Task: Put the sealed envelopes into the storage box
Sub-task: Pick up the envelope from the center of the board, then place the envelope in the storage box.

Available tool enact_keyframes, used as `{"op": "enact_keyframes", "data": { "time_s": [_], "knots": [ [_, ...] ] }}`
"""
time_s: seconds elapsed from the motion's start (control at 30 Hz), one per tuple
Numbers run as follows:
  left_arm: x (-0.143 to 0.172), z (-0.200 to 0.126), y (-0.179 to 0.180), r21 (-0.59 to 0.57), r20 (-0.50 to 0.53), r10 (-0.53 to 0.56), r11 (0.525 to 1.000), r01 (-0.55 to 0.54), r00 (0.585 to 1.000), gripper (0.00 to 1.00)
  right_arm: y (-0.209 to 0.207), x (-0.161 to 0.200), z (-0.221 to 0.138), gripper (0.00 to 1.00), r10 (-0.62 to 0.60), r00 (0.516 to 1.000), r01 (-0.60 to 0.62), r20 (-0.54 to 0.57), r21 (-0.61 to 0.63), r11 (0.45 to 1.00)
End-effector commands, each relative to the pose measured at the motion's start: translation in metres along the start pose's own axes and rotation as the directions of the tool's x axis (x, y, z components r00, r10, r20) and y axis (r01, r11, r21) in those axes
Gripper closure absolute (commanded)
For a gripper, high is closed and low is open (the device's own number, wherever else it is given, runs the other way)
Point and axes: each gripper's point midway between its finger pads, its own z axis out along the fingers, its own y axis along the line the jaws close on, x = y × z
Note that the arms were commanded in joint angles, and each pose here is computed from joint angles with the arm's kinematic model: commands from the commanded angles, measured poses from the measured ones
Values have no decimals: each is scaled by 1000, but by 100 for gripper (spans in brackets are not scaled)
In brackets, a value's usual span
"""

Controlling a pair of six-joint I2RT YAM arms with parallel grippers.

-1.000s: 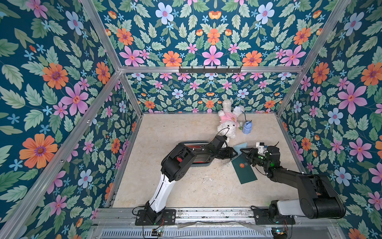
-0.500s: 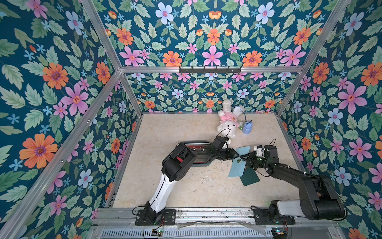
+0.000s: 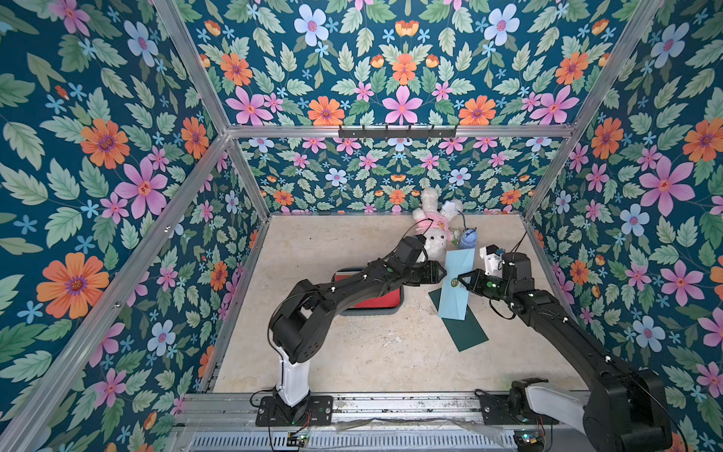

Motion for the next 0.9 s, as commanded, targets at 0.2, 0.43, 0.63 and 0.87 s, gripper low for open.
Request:
{"op": "enact_keyframes", "data": {
  "time_s": [0.2,0.43,0.63,0.87],
  "knots": [
    [-19,-136,127,-304,232,-97,938,167,968,37,99,-24,17,100,-655,754,650,-47,-93,754],
    [-1,-227,187,-498,337,-103,824,270,936,37,133,2,76,100,-870,404,848,-283,-242,472],
    [8,-276,192,-585,389,-30,764,273,921,36,166,17,125,100,-917,205,882,-341,-343,325],
    [19,-297,191,-606,418,1,746,277,909,35,189,54,158,100,-946,63,872,-319,-444,208]
  ]
}}
